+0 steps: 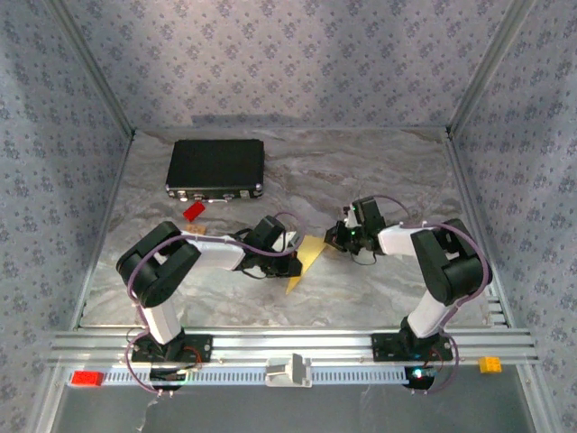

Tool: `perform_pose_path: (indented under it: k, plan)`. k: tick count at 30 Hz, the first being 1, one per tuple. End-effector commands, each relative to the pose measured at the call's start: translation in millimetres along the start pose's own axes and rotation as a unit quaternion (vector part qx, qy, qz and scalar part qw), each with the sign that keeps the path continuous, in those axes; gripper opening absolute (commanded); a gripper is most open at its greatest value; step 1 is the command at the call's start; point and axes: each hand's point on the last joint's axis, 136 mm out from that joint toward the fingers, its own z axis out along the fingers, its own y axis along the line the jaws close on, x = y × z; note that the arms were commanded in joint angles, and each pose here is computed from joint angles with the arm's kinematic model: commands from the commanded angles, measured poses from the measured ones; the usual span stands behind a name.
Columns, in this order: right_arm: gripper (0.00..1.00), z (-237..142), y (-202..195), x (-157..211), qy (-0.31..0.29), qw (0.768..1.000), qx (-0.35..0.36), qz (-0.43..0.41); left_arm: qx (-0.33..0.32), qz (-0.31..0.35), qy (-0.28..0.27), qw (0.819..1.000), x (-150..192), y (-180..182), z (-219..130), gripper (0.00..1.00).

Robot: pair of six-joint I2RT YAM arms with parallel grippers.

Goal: Fold a paper plane with a square sheet of paper (pick it up from the middle)
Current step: Fold the wing for the fifth time at the center of the table.

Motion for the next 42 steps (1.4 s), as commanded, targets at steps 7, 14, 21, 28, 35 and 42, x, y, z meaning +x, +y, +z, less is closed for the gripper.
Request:
perform_pose_path:
  k: [7,14,21,28,35,42]
  plan:
    - [0.07,-24.7,-0.5,-39.0,-0.05,0.999,0.021,-0.004,-0.058,-0.03,0.043,0.997,31.1,36.0,2.8,0.0]
    - [0.07,-32.5,41.7,-15.4,-0.039,0.998,-0.014,-0.046,-0.055,-0.026,0.04,0.997,29.6,33.0,1.7,0.0]
    - [0.05,0.6,31.4,18.5,0.007,0.999,-0.009,-0.036,-0.047,-0.023,0.038,0.998,25.4,27.1,2.0,0.0]
    - [0.03,12.8,0.9,22.3,0.023,0.999,0.038,-0.025,-0.023,-0.009,0.028,0.999,14.7,7.1,-4.7,0.0]
    - [0.02,11.6,-11.5,31.6,0.028,0.998,0.049,-0.016,0.013,0.029,0.001,0.999,-18.1,-35.8,-15.3,0.04]
    - [0.02,9.8,-14.7,33.2,0.025,0.999,0.048,-0.007,0.015,0.028,0.03,0.999,-27.5,-35.6,8.4,0.05]
